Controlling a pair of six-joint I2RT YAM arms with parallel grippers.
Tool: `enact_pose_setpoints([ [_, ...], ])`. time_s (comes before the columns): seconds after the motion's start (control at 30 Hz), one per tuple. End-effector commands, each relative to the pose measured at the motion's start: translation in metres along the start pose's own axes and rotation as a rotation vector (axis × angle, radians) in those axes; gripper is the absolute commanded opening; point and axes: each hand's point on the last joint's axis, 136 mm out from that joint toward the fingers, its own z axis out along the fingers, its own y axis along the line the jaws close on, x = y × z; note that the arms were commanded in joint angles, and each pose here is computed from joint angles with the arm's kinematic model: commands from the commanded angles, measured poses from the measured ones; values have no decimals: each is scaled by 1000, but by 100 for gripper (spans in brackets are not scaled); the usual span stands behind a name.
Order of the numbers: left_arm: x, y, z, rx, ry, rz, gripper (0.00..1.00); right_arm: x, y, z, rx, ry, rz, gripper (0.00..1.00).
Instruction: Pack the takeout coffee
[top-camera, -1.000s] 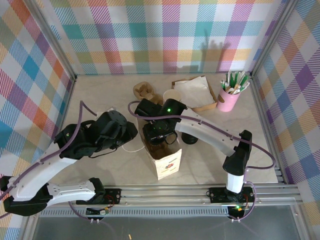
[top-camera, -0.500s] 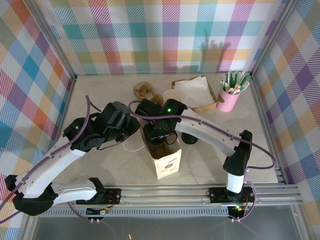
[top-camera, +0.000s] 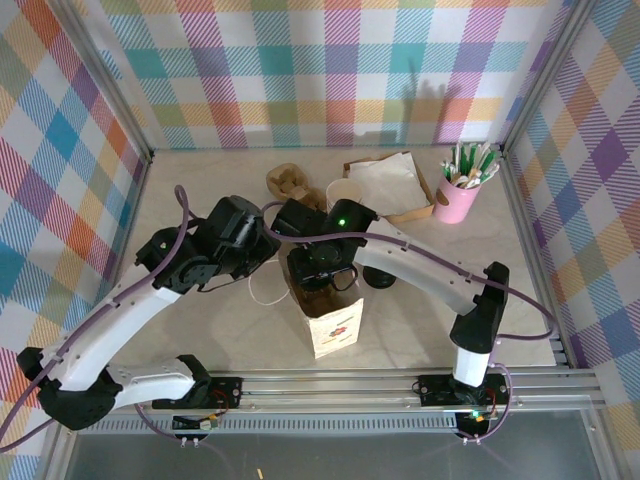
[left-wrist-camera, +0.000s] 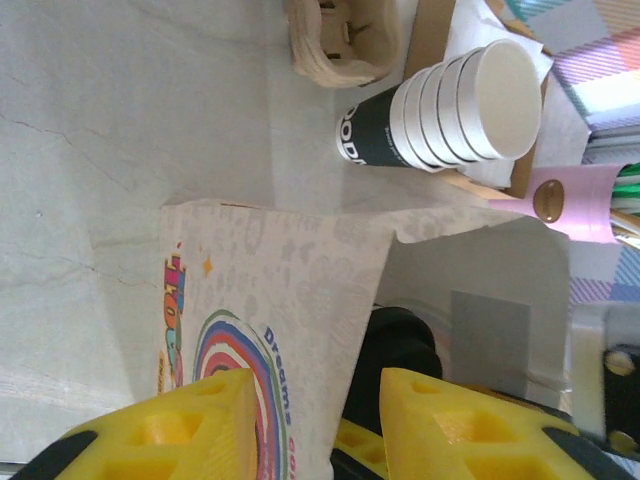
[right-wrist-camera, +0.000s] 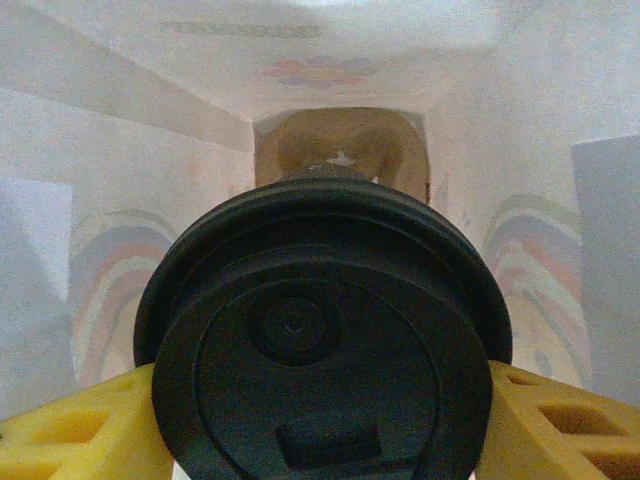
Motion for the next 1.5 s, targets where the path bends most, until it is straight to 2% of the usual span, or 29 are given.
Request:
enact_pose_setpoints([
  [0.0,4,5,9,-20,28,32,38,3,-2,-10,-12,-19,3,0],
  [0.2,9,4,25,-4,94,22,38,5,-1,-7,-15,-6,1,0],
  [0.43,16,4,37,-27,175,94,38,5,0,-6,-12,-3,0,0],
  [0.67,17,-2,35,-14,200,130,33,4,-3,-8,3,-6,8,0],
  [0.87,8,-20,23,83,167,133,54,5,-9,-8,37,-4,21,0],
  [1.0,11,-22,26,98,184,128,56,5,-11,-9,46,-6,28,0],
  [1.23,19,-1,32,-3,232,185,50,4,-14,-10,71,2,26,0],
  [1.47,26,7,30,-21,272,237,32,2,-18,-13,91,-14,21,0],
])
